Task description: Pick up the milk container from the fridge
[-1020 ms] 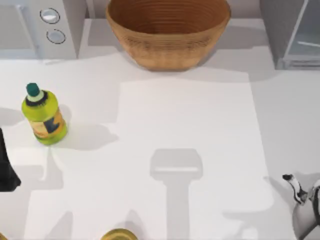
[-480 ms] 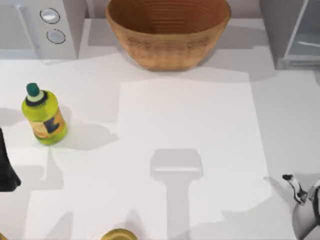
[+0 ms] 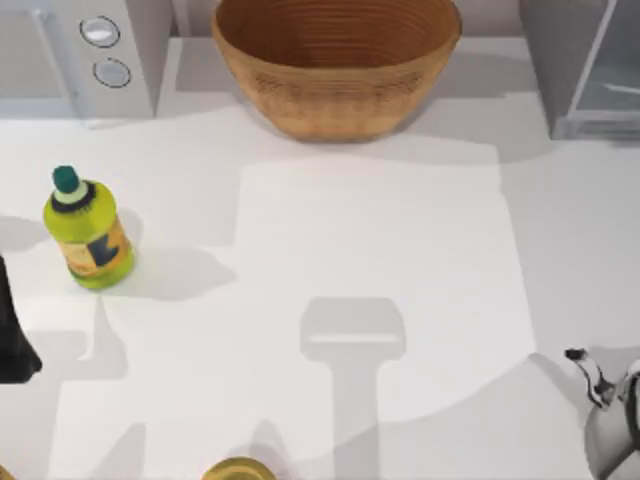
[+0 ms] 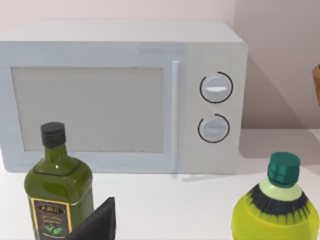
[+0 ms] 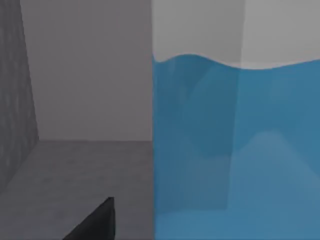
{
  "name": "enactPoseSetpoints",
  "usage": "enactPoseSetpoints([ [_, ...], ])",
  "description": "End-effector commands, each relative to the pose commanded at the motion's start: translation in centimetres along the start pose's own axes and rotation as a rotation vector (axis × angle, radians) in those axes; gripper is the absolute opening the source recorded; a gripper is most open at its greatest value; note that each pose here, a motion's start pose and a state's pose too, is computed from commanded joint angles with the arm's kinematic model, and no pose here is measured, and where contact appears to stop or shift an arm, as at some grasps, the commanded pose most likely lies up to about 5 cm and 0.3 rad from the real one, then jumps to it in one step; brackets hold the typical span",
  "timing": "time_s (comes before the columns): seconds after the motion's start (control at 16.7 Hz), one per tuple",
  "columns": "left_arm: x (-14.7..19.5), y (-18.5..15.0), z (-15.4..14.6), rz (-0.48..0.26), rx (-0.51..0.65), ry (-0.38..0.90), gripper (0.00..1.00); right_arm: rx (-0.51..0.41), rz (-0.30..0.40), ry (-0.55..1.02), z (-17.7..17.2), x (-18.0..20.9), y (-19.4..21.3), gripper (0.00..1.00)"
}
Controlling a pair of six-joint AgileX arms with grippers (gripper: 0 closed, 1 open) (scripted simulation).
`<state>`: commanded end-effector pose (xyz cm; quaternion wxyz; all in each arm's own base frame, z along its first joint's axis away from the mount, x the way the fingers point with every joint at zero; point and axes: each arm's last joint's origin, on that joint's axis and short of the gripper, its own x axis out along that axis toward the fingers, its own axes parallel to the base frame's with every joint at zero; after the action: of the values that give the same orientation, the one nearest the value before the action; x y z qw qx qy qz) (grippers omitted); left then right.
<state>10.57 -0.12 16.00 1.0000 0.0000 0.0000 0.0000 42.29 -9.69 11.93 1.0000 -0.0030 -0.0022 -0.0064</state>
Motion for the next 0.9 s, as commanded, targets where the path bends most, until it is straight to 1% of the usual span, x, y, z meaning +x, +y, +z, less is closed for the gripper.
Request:
enactPoseSetpoints([
  [0.18,0.0,0.0,0.0,0.0,0.0,0.0,1.0,0.002,0.002,0.009,-0.3,0.9,0.1,1.0],
  [0.54,0.0,0.0,0.0,0.0,0.0,0.0,1.0,0.0,0.003,-0.002,-0.1,5.6,0.1,1.0],
  [0.84,0.0,0.0,0.0,0.0,0.0,0.0,1.0,0.001,0.003,0.005,-0.2,6.1,0.2,1.0],
  [0.9,0.0,0.0,0.0,0.0,0.0,0.0,1.0,0.001,0.003,0.005,-0.2,6.1,0.2,0.92],
])
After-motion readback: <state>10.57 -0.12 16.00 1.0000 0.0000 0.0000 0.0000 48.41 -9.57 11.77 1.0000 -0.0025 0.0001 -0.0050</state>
